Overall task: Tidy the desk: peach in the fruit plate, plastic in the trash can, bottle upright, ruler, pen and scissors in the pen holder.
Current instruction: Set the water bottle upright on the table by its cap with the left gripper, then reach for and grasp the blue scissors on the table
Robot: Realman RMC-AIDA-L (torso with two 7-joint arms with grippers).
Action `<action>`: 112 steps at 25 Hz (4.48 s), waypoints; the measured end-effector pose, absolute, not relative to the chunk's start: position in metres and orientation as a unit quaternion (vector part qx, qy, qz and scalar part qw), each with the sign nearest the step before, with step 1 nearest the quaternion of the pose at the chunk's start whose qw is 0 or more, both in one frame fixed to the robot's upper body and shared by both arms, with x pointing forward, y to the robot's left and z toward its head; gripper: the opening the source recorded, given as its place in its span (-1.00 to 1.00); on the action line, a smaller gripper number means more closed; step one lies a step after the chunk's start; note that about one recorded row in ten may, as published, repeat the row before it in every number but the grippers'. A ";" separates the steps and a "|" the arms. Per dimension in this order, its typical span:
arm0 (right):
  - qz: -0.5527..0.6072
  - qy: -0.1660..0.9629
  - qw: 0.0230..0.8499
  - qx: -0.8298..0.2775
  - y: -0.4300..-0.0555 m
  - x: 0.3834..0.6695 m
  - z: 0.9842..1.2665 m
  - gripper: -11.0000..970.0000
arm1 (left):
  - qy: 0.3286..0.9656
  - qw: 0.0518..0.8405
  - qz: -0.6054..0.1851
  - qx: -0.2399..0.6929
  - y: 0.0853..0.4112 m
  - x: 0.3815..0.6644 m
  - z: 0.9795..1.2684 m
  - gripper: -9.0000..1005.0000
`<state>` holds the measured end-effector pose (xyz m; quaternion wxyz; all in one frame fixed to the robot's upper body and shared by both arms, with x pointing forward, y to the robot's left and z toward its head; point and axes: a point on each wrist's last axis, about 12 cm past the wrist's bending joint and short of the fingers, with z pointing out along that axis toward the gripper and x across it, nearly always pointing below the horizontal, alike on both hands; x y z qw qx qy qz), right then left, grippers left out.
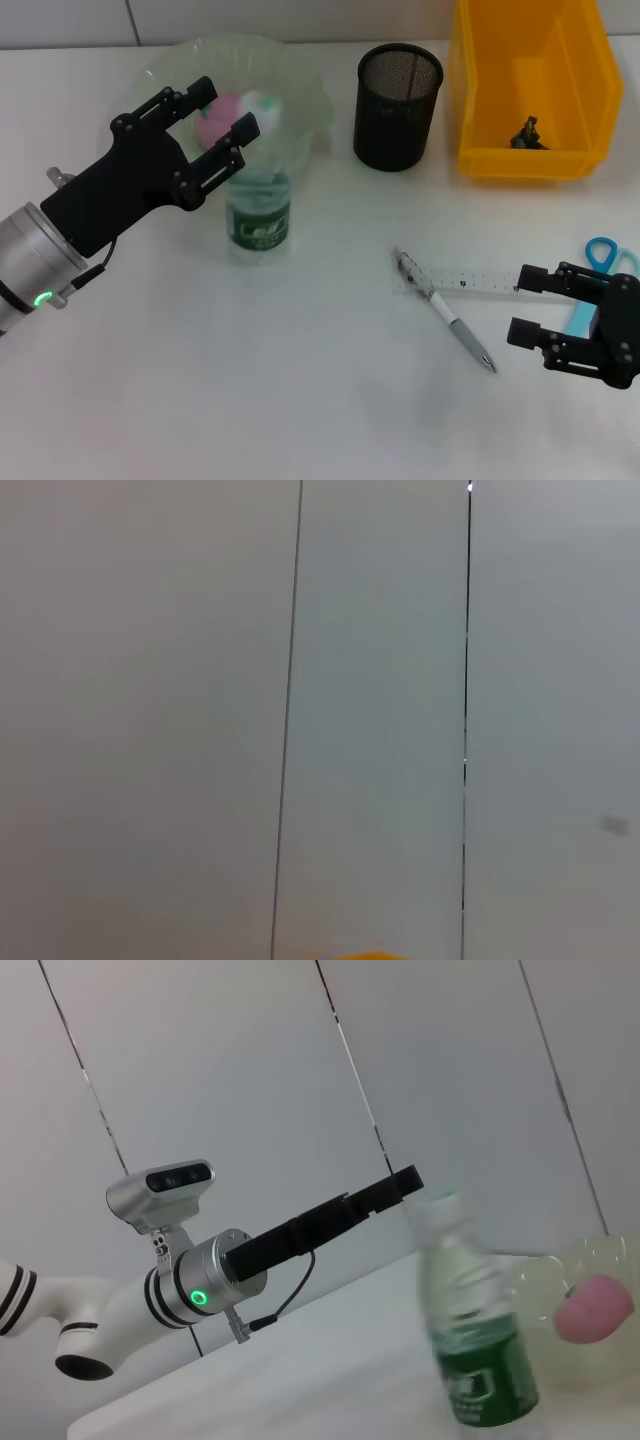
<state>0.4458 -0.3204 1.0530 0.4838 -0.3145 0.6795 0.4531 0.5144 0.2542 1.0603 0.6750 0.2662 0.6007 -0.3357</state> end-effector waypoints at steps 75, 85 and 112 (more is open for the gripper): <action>0.041 0.973 0.143 -0.175 -0.289 0.560 1.153 0.54 | 0.605 0.574 -0.410 0.370 0.276 0.458 1.043 0.26; 0.046 0.974 0.140 -0.170 -0.285 0.568 1.140 0.54 | 0.606 0.572 -0.407 0.374 0.272 0.462 1.042 0.26; 0.013 0.967 0.154 -0.204 -0.279 0.574 1.152 0.55 | 0.609 0.571 -0.407 0.372 0.271 0.461 1.041 0.26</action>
